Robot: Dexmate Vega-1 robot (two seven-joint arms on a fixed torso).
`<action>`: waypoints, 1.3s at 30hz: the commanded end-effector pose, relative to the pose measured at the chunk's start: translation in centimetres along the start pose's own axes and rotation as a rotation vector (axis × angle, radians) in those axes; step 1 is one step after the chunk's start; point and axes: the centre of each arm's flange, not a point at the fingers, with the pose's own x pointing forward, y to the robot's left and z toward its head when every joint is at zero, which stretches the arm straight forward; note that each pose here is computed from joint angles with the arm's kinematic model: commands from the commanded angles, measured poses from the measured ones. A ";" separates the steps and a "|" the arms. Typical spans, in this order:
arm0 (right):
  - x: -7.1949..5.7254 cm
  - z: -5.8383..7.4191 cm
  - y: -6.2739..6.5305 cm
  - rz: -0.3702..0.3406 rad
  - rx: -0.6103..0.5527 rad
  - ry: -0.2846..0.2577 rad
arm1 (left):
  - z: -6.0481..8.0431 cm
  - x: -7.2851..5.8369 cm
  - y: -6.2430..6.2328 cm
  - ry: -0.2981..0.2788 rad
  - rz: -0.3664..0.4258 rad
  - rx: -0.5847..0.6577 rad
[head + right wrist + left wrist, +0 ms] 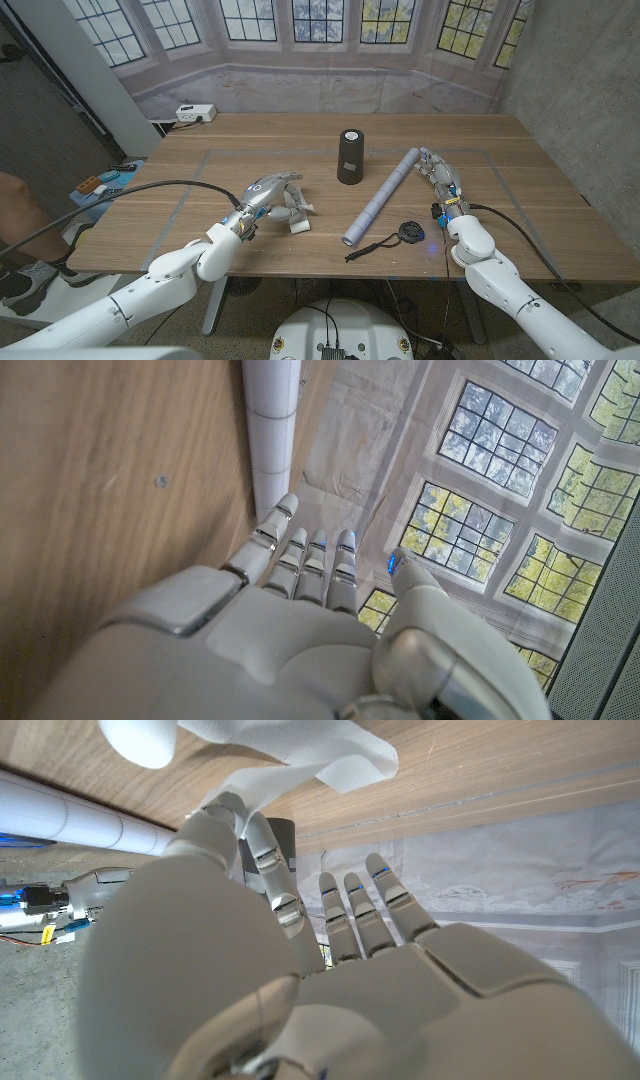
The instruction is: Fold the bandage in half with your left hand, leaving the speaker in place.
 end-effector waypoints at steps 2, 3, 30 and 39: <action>-0.4 -0.3 0.2 -0.007 0.004 0.010 | -0.8 -0.4 -0.1 0.020 -0.049 -0.008; -0.4 -0.3 0.2 -0.008 0.005 0.010 | -0.8 -0.4 0.0 0.022 -0.055 -0.009; -1.0 -0.5 0.1 -0.018 0.003 0.017 | -1.1 0.1 0.2 0.007 -0.170 -0.032; -0.6 -0.5 -0.4 0.002 0.006 0.014 | 0.0 0.0 0.6 0.010 -0.188 -0.032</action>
